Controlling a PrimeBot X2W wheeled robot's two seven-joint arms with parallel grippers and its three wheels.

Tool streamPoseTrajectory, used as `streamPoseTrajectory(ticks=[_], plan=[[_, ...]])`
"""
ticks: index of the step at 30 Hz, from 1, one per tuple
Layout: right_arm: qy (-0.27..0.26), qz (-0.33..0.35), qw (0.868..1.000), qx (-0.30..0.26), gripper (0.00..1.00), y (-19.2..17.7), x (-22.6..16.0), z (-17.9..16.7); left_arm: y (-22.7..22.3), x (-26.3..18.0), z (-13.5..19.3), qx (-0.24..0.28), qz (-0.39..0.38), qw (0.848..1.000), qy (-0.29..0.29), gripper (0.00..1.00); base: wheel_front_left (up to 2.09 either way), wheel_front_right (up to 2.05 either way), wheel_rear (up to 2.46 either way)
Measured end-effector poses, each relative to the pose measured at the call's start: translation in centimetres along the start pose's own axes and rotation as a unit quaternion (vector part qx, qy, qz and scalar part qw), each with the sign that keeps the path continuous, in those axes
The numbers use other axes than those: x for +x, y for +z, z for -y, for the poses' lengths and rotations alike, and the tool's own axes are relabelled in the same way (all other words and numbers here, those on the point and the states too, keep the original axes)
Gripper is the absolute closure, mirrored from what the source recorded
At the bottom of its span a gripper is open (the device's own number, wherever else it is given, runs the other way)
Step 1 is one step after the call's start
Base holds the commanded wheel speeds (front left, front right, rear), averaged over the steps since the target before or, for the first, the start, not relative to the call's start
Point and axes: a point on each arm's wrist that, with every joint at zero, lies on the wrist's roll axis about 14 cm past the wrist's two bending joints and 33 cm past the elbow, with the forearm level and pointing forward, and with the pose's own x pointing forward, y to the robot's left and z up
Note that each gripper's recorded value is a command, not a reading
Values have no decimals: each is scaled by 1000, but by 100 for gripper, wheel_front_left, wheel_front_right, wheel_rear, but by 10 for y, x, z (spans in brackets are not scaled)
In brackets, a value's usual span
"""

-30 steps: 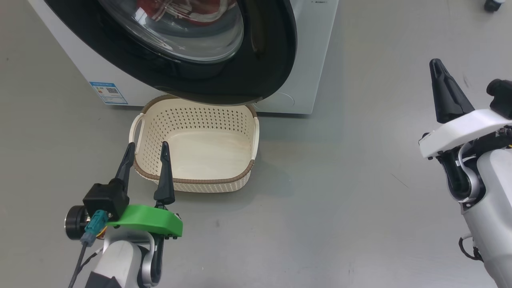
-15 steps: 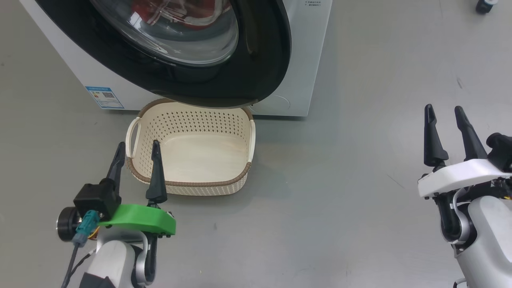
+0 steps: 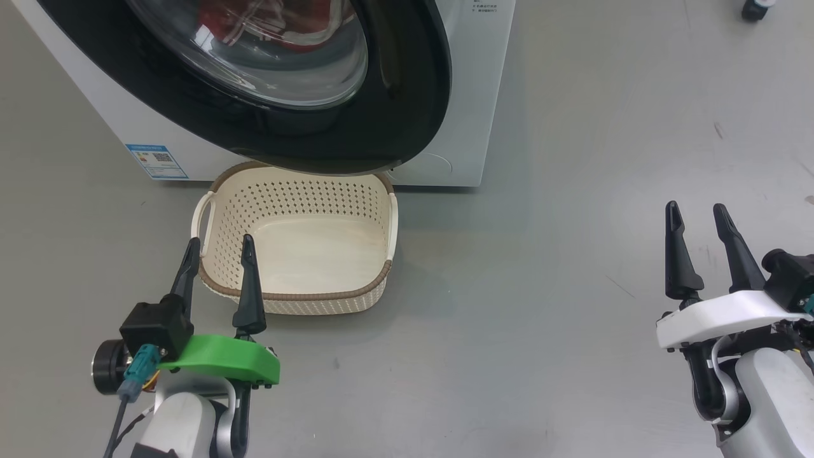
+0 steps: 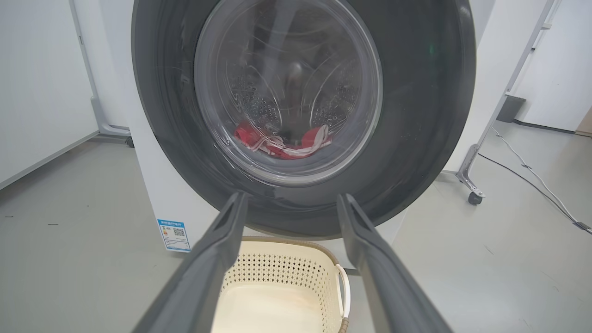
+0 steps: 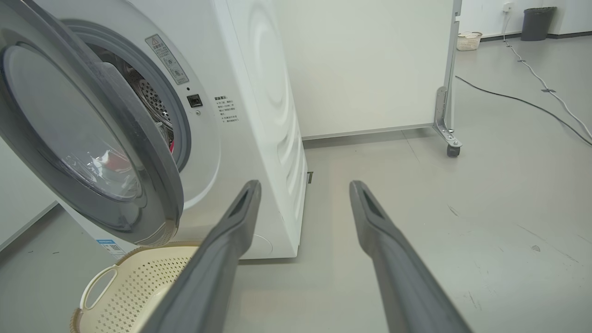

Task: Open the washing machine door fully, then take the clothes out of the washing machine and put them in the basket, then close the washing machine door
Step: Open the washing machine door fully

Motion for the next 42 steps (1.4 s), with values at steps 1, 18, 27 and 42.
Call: streamPoseTrajectory(ticks=[1,18,27,42], plan=[[1,0,1000,-1,0,0,-1,0,-1,0,0,0,-1,1000,0,0,0,0,0],[-5,20,1000,0,0,7,-8,-1,-2,0,1,0,-3,1000,-1,0,0,0,0],[-6,25,1000,-2,0,10,-12,-2,-3,-2,1,0,-4,1000,-1,0,0,0,0],[-9,21,1000,1,0,5,-18,-2,-8,-5,3,-1,-11,1000,-3,0,0,0,0]])
